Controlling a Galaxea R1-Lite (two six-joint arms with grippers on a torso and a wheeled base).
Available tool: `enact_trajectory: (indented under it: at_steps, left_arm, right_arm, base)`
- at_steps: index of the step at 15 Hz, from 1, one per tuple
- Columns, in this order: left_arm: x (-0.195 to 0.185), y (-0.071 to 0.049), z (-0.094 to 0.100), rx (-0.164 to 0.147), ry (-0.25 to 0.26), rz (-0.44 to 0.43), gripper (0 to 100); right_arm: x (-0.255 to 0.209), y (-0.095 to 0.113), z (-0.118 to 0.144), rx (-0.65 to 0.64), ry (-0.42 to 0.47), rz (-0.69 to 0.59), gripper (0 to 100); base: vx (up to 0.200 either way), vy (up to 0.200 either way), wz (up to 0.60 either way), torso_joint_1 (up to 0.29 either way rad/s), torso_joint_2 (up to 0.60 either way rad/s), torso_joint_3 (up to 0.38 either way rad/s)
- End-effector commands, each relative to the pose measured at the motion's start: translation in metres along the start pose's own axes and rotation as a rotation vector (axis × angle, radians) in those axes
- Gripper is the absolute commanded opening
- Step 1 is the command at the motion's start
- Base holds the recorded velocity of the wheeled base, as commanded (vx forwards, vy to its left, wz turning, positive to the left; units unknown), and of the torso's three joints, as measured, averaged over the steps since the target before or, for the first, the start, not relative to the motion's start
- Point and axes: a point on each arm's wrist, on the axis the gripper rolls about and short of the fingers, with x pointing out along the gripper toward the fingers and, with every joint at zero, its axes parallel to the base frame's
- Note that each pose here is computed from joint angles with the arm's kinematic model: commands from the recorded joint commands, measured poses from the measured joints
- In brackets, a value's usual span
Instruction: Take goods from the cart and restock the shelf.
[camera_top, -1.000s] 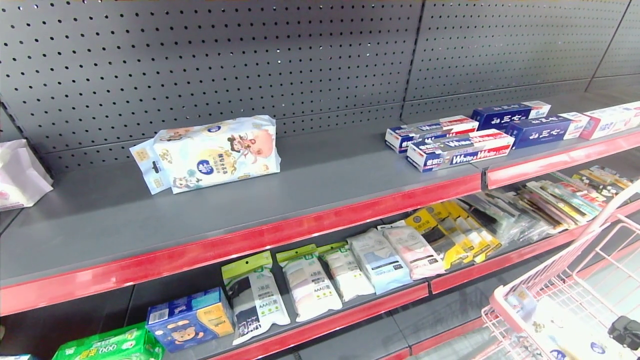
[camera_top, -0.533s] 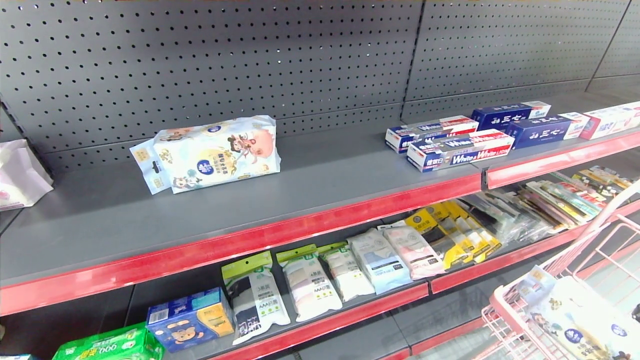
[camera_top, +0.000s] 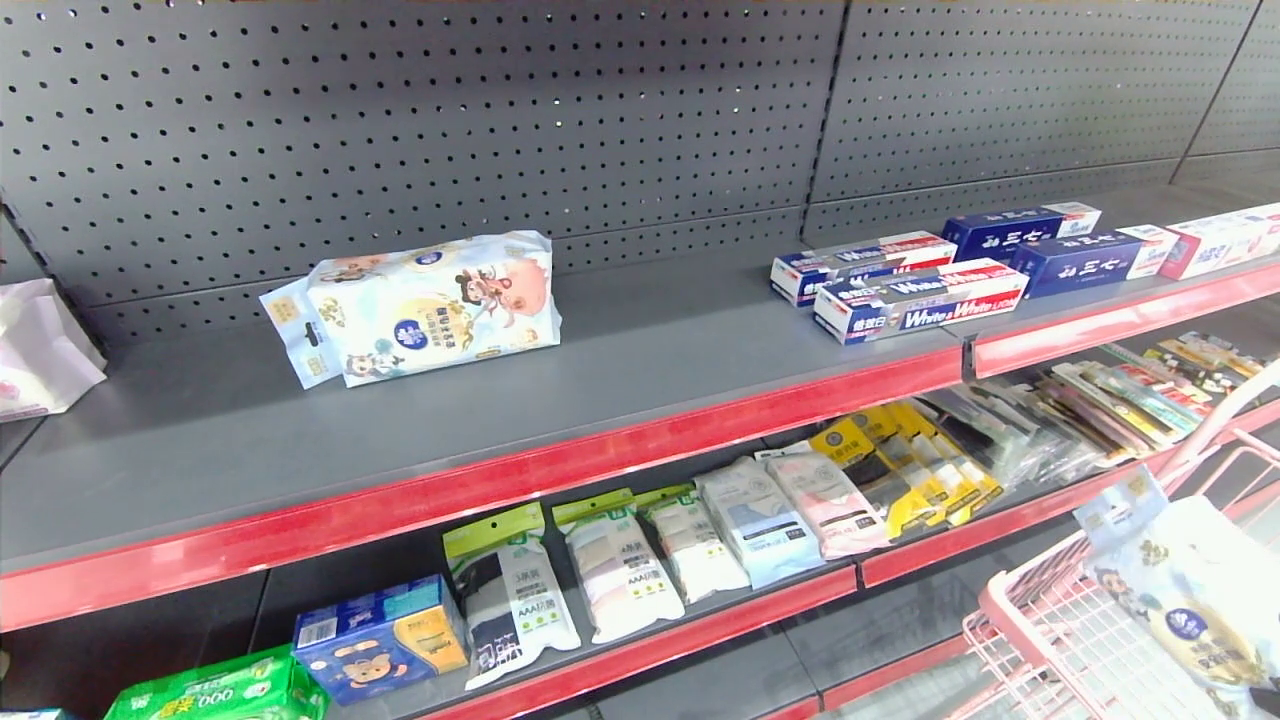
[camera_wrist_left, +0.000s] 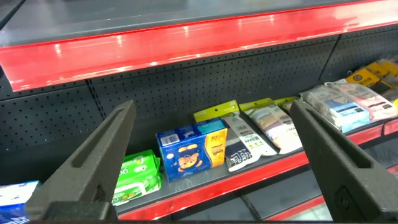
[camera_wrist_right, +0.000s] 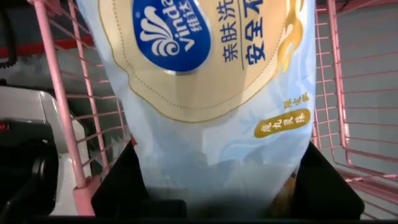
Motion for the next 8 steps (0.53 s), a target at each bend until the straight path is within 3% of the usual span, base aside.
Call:
enact_trajectory:
  at_steps: [1,5,8]
  left_arm:
    - [0.000,0.000,0.000,0.000,0.001,0.000,100]
    - [0.000,0.000,0.000,0.000,0.001,0.000,100]
    - [0.000,0.000,0.000,0.000,0.001,0.000,100]
  right_arm:
    - [-0.023,0.020,0.029,-0.023,-0.122,-0.060,0]
    - [-0.054,0.076,0.076,0.037,-0.287,-0.130,0]
    - [-0.072,0.094,0.089,-0.011,-0.389,-0.166,0]
  base:
    - [0.000,0.000,0.00,0.000,0.00,0.000]
    - [0.000,0.000,0.00,0.000,0.00,0.000]
    - [0.000,0.000,0.00,0.000,0.00,0.000]
